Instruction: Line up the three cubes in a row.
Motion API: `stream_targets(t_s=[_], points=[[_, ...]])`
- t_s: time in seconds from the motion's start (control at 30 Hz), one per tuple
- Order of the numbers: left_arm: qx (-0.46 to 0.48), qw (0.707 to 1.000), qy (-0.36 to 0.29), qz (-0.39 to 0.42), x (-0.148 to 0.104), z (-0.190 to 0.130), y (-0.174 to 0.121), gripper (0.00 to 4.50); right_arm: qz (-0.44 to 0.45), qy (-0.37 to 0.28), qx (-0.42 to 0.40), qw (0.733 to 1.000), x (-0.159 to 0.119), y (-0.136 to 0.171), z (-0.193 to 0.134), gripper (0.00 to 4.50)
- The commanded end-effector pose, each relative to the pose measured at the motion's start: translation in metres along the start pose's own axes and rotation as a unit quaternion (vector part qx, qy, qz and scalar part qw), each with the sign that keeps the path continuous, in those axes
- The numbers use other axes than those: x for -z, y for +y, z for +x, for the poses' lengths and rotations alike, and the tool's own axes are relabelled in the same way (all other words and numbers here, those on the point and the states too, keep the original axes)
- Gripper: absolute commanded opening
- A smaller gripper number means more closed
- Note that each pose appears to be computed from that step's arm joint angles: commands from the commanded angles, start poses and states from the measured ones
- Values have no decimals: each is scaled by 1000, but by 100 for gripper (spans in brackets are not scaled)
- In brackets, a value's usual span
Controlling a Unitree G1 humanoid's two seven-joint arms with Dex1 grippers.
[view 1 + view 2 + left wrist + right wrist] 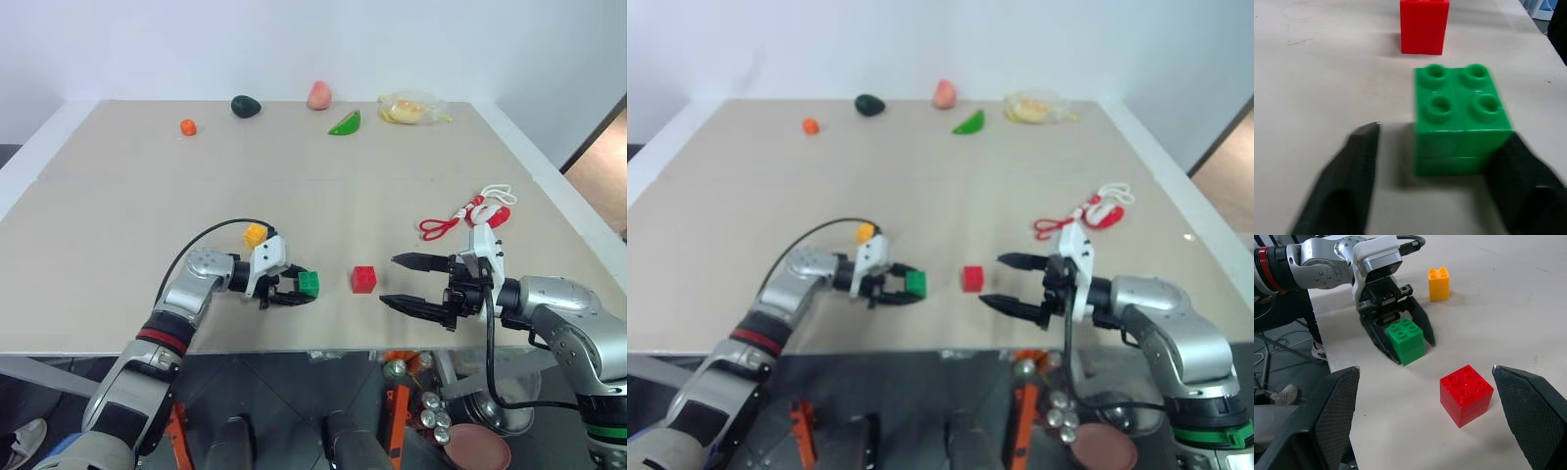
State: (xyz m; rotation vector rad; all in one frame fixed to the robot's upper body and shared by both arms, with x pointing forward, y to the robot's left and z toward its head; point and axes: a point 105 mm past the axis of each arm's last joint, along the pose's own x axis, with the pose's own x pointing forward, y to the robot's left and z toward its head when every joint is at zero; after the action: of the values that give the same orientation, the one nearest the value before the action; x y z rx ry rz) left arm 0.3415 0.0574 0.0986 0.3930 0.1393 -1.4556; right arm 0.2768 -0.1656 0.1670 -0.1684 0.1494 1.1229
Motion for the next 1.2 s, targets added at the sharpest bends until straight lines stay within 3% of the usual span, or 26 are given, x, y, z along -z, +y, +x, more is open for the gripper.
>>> stream_targets(t_s=[0.03,0.5,1.2], points=[[5,1000,8,12,-2,-5,3,133,-25,-8,6,1000,-11,-1,-3,450],[-4,999,19,43,-10,23,19,133,-28,-13,6,1000,-11,-1,1,450],[15,1000,9,11,-4,23,14,133,-28,-10,11,999,-10,-1,-1,450]])
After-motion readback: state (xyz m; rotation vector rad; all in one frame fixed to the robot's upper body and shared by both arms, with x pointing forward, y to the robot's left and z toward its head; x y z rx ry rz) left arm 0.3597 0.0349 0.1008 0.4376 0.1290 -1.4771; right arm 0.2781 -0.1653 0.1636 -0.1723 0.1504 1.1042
